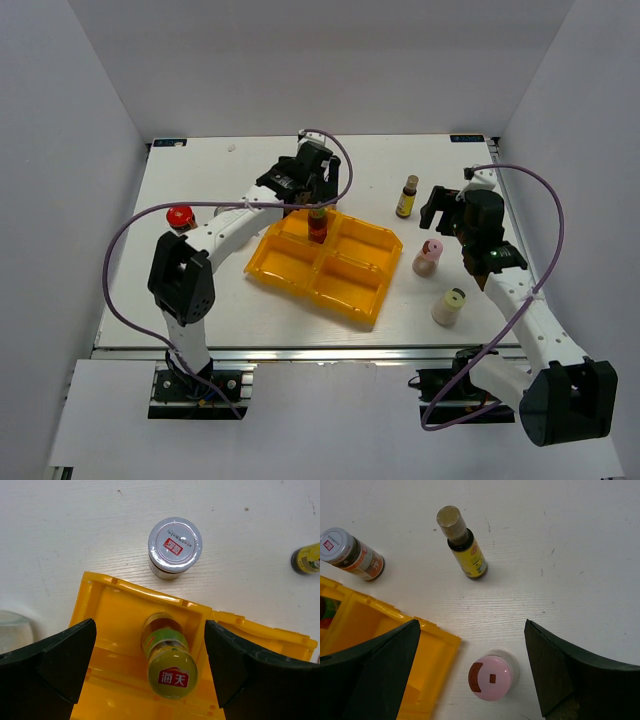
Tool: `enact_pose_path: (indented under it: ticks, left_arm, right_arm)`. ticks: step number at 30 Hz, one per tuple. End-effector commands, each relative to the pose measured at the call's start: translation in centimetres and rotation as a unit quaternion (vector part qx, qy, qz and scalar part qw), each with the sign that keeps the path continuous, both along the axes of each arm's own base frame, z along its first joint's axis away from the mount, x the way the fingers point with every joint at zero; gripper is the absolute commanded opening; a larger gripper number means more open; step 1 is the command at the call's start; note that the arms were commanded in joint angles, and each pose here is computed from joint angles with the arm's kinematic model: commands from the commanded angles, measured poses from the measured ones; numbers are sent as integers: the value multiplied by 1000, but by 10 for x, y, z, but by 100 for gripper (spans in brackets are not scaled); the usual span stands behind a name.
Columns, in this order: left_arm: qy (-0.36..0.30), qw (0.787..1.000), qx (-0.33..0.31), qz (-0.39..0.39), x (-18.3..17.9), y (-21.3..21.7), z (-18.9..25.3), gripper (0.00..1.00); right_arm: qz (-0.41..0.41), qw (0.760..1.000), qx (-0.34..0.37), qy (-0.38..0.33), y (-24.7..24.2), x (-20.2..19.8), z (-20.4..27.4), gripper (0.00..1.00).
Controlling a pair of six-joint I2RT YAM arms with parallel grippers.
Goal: Organize the condiment bottles
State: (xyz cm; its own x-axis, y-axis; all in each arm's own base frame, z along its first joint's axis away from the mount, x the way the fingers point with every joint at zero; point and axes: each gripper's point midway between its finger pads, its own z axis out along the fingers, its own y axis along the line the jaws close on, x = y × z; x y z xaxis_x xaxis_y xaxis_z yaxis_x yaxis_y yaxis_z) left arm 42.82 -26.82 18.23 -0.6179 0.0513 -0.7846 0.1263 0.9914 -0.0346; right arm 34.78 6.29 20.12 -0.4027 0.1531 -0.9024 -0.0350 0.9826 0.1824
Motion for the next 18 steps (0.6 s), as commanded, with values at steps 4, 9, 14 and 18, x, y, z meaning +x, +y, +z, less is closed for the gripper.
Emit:
enact_pose_path:
  ticks: [4,9,14,18]
  left_arm:
    - [-88,994,-24,64,-8,36,87,98]
    - [-103,982,-36,155,-19,102,94,98]
    - [-109,961,-91,237,-37,183,94,98]
    - [-101,945,-96,295,-53,226,72,98]
  right_arm:
    - [25,999,-7,-42,4,2,35,89]
    - [35,999,-26,-25,7,18,26,89]
    - [36,998,-43,8,10,46,10,89]
    - [40,998,-58,1,15,70,4,89]
